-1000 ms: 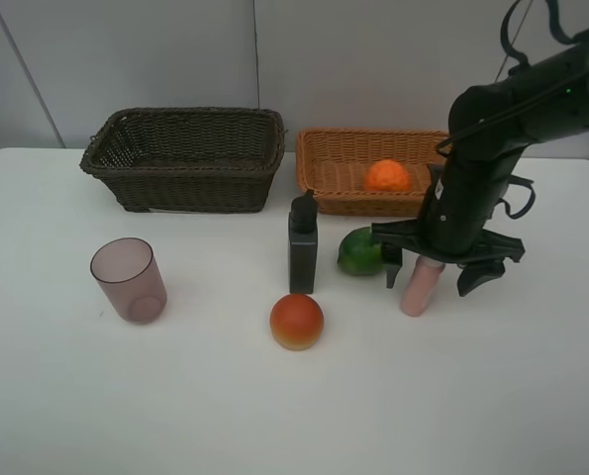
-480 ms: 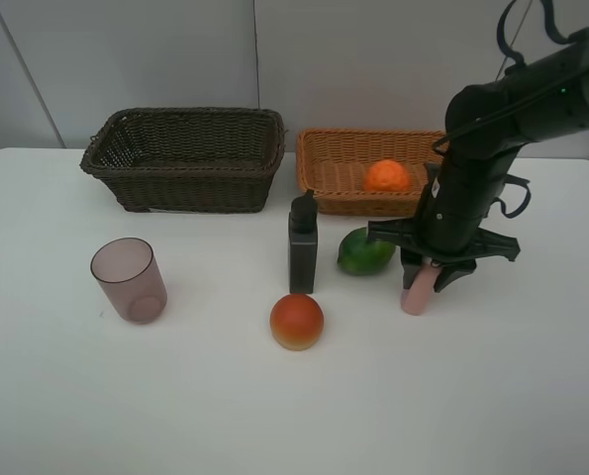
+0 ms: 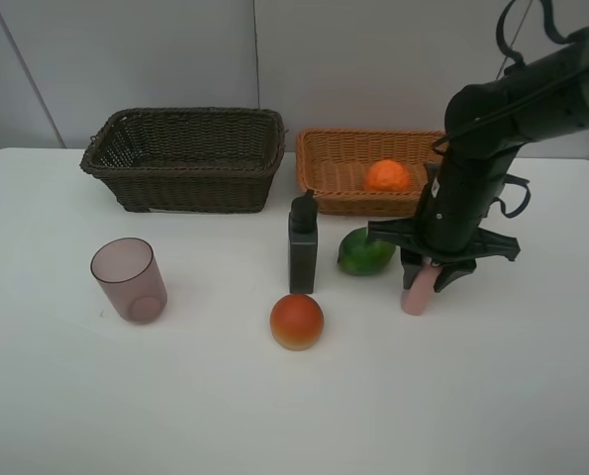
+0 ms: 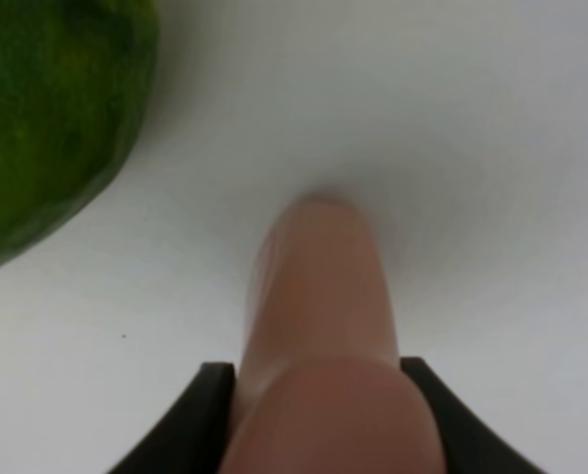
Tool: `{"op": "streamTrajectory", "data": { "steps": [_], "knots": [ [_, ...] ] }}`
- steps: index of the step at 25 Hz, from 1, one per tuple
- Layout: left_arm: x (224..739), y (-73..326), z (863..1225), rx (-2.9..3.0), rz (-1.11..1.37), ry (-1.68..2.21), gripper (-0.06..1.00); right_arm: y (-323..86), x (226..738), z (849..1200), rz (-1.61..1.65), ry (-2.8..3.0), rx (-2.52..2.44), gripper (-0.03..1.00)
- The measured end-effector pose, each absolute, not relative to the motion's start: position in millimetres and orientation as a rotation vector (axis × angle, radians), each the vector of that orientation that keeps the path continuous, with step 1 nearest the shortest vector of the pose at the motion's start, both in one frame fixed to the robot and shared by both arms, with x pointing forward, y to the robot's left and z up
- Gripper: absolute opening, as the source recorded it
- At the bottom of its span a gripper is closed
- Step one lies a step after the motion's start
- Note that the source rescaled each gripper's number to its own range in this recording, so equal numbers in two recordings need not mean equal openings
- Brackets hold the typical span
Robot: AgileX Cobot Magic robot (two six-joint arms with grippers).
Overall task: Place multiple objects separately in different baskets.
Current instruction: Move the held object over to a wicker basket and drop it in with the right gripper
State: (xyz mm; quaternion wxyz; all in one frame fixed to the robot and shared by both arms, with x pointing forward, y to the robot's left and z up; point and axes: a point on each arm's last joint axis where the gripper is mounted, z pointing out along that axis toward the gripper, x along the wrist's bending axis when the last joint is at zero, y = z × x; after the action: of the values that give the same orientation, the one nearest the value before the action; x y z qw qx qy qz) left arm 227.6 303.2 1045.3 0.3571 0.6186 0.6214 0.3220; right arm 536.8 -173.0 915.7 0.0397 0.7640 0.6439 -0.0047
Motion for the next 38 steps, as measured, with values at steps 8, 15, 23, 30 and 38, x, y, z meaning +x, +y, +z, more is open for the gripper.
{"op": "streamTrajectory", "data": {
  "steps": [8,15,23,30,38],
  "knots": [
    [227.6,303.2,1045.3,1.597,0.831,1.604,1.00,-170.0,533.2,945.4,-0.256,2.259,2.110,0.00],
    [227.6,303.2,1045.3,1.597,0.831,1.604,1.00,-135.8,550.6,1017.3,-0.001,2.456,1.762,0.00],
    [227.6,303.2,1045.3,1.597,0.831,1.604,1.00,-82.5,574.4,1063.3,0.281,2.468,1.582,0.00],
    [227.6,303.2,1045.3,1.597,0.831,1.604,1.00,-19.0,598.7,1067.7,0.461,2.532,1.399,0.00],
    [227.6,303.2,1045.3,1.597,0.831,1.604,1.00,21.0,626.6,1054.6,0.692,2.479,1.305,0.00]
  ]
}}
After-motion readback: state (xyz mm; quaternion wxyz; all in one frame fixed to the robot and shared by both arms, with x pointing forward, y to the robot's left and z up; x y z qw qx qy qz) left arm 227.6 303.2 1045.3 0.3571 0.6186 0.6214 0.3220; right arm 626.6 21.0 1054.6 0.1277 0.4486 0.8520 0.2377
